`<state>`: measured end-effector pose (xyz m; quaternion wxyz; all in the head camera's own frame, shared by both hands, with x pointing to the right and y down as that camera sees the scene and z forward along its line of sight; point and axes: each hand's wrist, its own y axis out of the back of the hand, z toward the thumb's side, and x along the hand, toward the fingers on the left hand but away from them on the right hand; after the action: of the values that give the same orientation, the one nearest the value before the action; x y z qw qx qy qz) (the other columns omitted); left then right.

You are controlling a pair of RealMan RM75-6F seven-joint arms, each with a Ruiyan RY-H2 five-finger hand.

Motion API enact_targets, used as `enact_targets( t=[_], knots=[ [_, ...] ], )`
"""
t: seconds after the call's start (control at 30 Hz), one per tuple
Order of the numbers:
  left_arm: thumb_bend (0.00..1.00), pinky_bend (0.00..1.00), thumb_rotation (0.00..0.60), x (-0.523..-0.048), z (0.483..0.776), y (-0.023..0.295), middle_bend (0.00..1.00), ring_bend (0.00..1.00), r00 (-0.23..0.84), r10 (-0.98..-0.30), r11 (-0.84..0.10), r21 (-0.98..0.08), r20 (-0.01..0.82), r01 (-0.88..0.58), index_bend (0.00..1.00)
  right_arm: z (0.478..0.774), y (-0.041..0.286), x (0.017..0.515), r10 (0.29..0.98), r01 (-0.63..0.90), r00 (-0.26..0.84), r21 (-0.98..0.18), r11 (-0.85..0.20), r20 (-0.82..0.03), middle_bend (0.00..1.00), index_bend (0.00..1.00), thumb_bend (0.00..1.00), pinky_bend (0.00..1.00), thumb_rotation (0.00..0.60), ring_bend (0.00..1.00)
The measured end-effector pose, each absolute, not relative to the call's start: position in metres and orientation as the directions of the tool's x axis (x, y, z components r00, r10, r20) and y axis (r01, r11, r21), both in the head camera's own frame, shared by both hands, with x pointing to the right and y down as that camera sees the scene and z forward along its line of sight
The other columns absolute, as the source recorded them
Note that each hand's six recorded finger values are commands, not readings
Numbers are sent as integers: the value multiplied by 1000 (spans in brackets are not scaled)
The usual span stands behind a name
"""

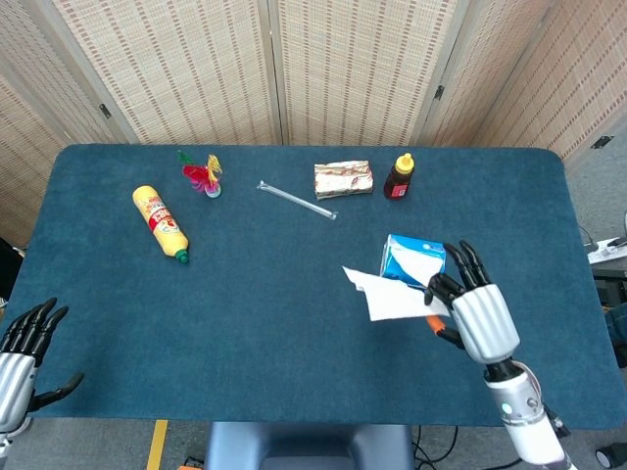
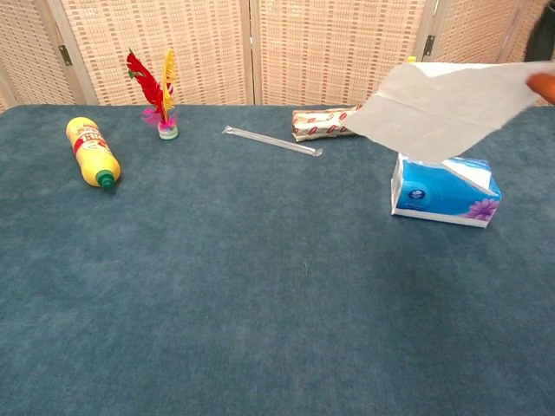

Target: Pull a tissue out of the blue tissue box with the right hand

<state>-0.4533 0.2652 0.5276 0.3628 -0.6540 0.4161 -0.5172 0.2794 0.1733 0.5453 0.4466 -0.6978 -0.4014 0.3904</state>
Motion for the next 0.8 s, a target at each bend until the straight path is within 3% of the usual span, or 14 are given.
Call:
enact_targets(
  t=[0.27, 0.33, 0.43, 0.5, 0.63, 0.8],
  knots=[
    [248, 137, 600, -452, 530, 266, 0, 0, 121, -917, -395, -904, 379, -163, 0, 562, 205, 320, 904, 184, 342, -925, -332, -256, 401, 622, 421, 25, 600, 56],
    [247, 137, 600, -452, 530, 266, 0, 0, 121, -917, -397, -904, 381, -161, 0, 564, 209, 325, 904, 179, 336, -924, -338, -265, 302, 505, 408, 12, 600, 20],
    [248, 137, 600, -452, 531, 266, 0, 0, 122, -915, -400, -903, 384, -157, 0, 569, 215, 336, 897, 159, 327, -919, -361, -296, 87, 155, 333, 0, 600, 0],
    [249, 137, 600, -451, 532, 266, 0, 0, 122, -915, -400, -903, 385, -155, 0, 571, 218, 341, 892, 146, 322, -914, -378, -317, 12, 20, 240, 0, 600, 0],
    [248, 137, 600, -451, 532, 266, 0, 0, 125, -914, -401, -903, 385, -153, 0, 568, 220, 347, 888, 116, 311, -914, -389, -339, 0, 0, 123, 0, 600, 0],
    [248, 137, 600, -450, 533, 267, 0, 0, 127, -914, -403, -903, 386, -152, 0, 565, 221, 349, 888, 108, 301, -913, -393, -346, 0, 0, 114, 0, 600, 0]
  ],
)
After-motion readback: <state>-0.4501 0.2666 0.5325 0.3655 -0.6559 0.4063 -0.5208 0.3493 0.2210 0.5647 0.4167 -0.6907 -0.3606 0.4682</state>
